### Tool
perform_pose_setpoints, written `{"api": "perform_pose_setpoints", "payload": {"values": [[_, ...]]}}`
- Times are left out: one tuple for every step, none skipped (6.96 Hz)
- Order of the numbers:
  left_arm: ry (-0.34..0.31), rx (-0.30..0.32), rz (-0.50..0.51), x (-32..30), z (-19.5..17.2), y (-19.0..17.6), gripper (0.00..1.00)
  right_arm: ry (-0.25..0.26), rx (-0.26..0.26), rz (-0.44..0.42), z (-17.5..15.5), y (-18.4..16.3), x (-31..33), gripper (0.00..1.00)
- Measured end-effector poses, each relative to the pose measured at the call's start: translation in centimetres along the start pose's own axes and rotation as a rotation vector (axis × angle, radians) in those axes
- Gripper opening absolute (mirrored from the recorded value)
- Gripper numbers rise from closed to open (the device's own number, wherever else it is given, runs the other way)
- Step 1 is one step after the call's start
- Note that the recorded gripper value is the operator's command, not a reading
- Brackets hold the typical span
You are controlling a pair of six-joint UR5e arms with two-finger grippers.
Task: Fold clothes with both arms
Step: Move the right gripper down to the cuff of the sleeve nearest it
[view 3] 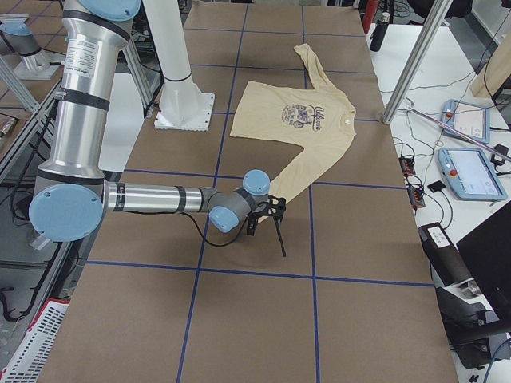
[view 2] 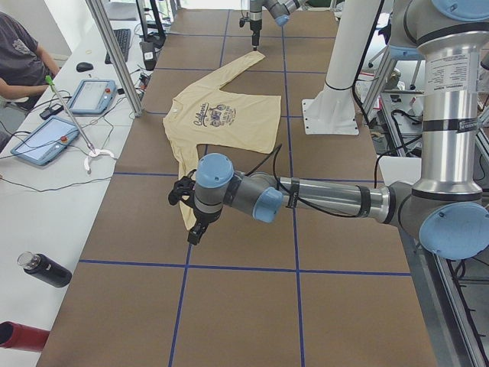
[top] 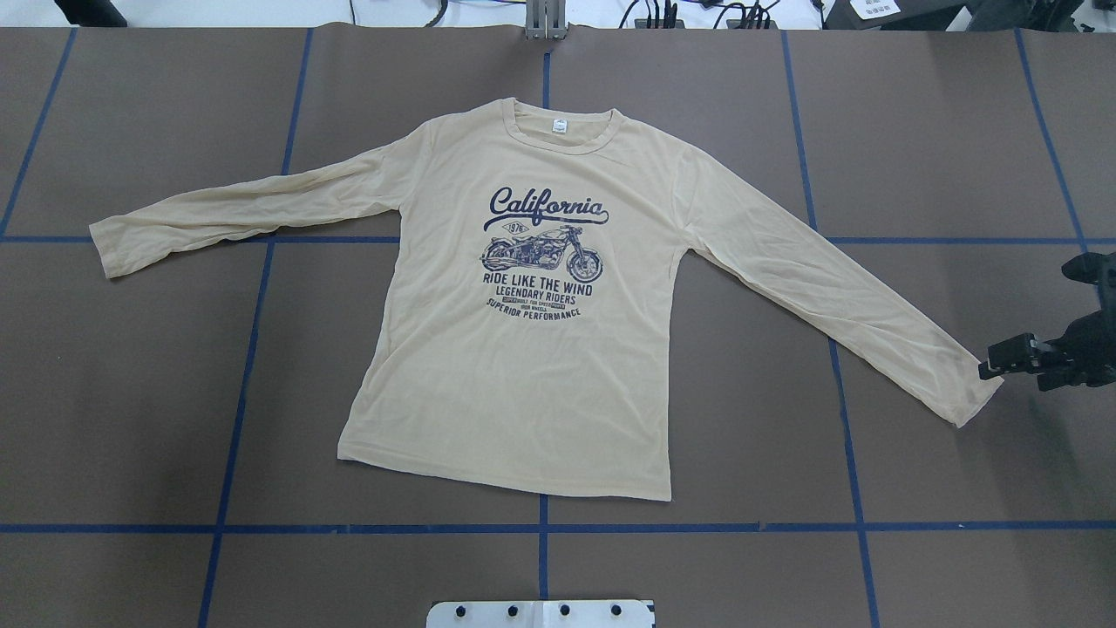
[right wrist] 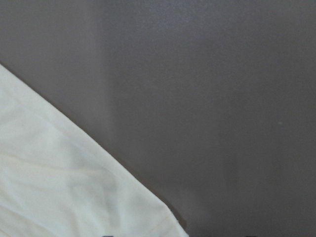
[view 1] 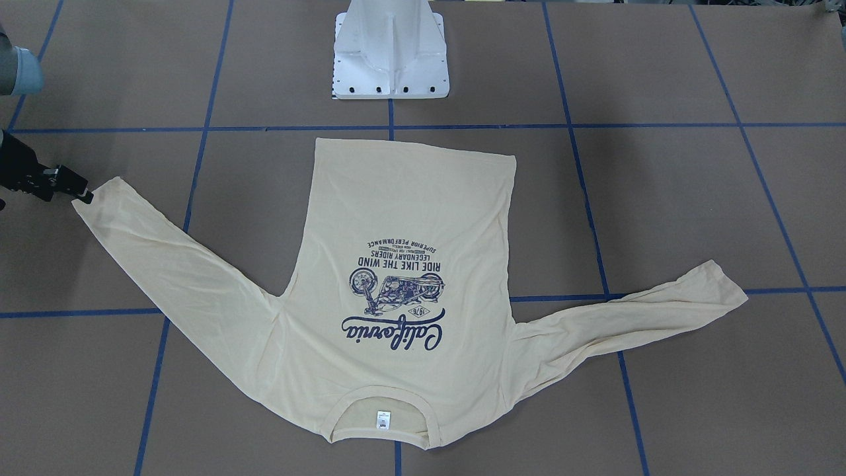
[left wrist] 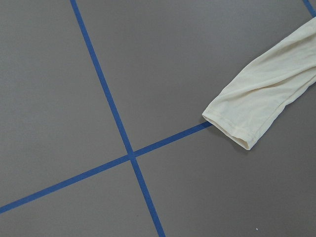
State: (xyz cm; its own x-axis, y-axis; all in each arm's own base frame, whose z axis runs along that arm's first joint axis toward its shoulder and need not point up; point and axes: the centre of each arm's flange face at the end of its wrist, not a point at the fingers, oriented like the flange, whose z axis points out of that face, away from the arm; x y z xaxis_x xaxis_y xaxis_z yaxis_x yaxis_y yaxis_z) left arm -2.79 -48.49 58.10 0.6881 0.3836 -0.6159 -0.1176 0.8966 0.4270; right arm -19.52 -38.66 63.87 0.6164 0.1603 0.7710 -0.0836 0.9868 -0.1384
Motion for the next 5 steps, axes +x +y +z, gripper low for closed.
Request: {"api": "perform_pose_setpoints", "payload": {"values": [[-0.001,0.0,0.0,-0.02,0.01,0.0,1.0,0.001,-0.002,0.002,0.17,0.0,-0.09,0.82],[-0.001,0.0,0.0,-0.02,0.0,-0.02,1.0,0.003,-0.003,0.004,0.28,0.01,-0.07,0.68],[-0.002,0.0,0.0,-0.03,0.01,-0.02,1.0,0.005,-0.004,0.009,0.37,0.02,0.0,0.48],[-0.002,0.0,0.0,-0.03,0.01,-0.02,1.0,0.005,-0.004,0.016,0.41,0.03,0.02,0.33],[-0.002,0.0,0.0,-0.02,0.0,-0.03,1.0,0.006,-0.005,0.021,0.43,0.05,0.05,0.15]]}}
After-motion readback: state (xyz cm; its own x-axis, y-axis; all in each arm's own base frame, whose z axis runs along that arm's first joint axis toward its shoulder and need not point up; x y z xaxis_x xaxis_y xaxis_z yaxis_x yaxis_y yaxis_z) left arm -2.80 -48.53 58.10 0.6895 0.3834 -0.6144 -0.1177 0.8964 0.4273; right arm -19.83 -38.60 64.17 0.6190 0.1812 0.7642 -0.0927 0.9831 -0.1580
